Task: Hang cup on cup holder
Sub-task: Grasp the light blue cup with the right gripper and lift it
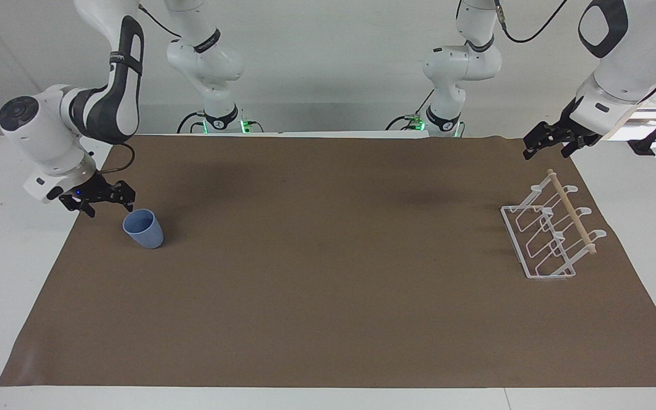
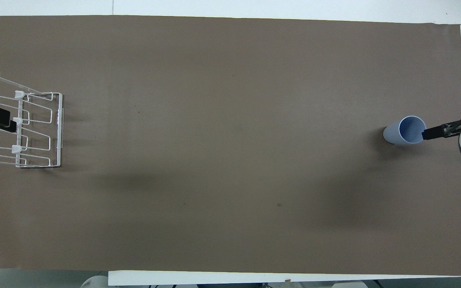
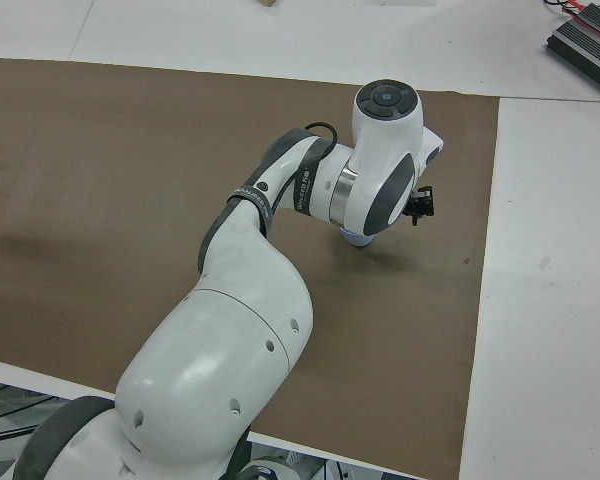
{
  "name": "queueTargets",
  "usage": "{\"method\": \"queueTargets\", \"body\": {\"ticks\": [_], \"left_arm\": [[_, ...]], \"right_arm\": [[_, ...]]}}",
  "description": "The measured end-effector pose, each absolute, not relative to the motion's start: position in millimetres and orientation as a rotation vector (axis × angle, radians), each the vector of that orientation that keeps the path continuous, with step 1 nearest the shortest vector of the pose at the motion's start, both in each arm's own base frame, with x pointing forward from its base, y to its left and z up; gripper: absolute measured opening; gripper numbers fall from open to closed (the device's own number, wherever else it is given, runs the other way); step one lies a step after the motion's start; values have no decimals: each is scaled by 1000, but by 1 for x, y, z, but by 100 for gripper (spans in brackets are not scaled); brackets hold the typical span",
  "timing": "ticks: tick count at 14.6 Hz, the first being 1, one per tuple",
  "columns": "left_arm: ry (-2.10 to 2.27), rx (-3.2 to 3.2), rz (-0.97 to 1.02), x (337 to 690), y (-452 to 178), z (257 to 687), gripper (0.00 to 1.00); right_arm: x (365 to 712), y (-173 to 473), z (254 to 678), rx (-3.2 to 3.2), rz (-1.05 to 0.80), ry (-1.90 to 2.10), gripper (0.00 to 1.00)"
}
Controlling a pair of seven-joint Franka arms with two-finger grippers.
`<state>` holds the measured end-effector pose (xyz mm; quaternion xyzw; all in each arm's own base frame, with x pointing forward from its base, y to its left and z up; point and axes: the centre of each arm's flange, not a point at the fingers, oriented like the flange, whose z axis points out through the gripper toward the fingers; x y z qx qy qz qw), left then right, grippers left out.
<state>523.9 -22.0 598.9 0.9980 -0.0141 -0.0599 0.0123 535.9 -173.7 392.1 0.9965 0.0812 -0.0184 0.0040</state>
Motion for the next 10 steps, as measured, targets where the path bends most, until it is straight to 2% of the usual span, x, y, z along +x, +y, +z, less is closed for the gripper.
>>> {"method": "queueTargets", "body": {"ticks": [8,9,10], "left_arm": [[-44,3111,-187,524,-22,599,100],[-45,3111,-188,524,-22,599,100],[-48,3111,-195,523,-23,598,100]], "right_arm": [[545,-169,371,3155,-19,233,93],[544,-169,368,3157,-26,235,87],[544,-168,363,3160,-39,236,87]]}}
